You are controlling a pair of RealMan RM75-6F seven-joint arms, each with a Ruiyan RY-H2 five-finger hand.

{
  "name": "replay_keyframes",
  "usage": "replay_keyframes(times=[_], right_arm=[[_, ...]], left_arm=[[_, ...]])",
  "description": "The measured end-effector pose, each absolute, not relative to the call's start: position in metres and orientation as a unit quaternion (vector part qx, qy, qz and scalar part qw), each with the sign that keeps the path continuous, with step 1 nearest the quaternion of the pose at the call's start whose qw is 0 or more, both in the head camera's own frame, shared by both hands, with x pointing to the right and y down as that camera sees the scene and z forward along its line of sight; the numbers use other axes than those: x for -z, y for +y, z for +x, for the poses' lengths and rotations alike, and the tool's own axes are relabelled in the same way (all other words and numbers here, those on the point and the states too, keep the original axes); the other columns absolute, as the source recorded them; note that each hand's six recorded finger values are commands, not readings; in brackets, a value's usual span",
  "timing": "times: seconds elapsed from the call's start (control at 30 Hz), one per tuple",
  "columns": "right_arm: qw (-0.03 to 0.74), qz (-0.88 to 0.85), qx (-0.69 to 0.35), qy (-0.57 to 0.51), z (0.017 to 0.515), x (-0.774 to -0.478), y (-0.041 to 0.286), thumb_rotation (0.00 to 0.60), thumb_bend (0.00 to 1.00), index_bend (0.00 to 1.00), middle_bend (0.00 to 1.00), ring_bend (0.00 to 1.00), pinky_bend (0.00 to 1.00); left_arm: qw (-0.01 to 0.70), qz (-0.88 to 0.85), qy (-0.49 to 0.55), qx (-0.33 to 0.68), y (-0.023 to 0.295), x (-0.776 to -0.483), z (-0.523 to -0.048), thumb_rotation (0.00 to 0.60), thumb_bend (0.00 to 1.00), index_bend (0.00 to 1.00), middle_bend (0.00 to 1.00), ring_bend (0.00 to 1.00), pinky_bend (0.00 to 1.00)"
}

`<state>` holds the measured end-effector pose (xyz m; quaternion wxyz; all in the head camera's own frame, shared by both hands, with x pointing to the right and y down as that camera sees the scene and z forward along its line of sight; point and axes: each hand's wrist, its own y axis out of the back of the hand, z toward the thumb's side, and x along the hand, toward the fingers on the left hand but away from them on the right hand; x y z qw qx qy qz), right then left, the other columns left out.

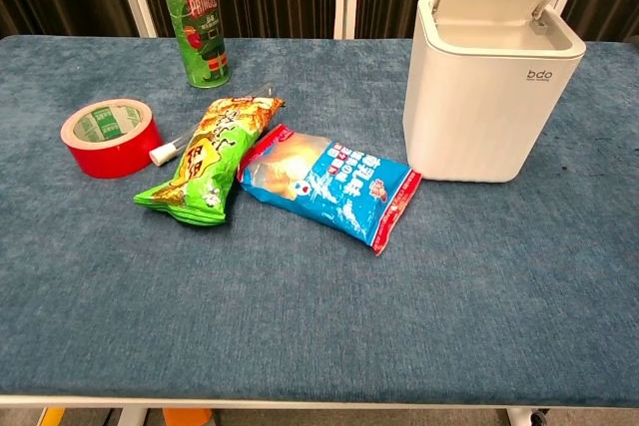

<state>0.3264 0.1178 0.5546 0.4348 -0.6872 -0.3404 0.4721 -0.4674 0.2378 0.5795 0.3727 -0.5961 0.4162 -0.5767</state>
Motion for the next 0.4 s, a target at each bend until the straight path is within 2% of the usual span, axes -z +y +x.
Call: replay_keyframes(times=[0.2,0.4], right_arm=[[0.408,-0.653,-0.504,-0.393,0.384,-0.541,0.168,0.600,0.32,0.08,0.05,0.00,0.00],[0.386,-0.635,-0.516,-0.426,0.420,-0.531,0.220,0.600,0.33,0.08,0.05,0.00,0.00]], left_arm=[[0.375,-0.598,0.416,0.573,0.237,-0.579,-0.465,0.600,0.00,0.16,0.13,0.01,0.00],[0.378,-0.600,0.415,0.570,0.236,-0.578,-0.462,0.600,0.00,0.17,0.13,0.01,0.00]])
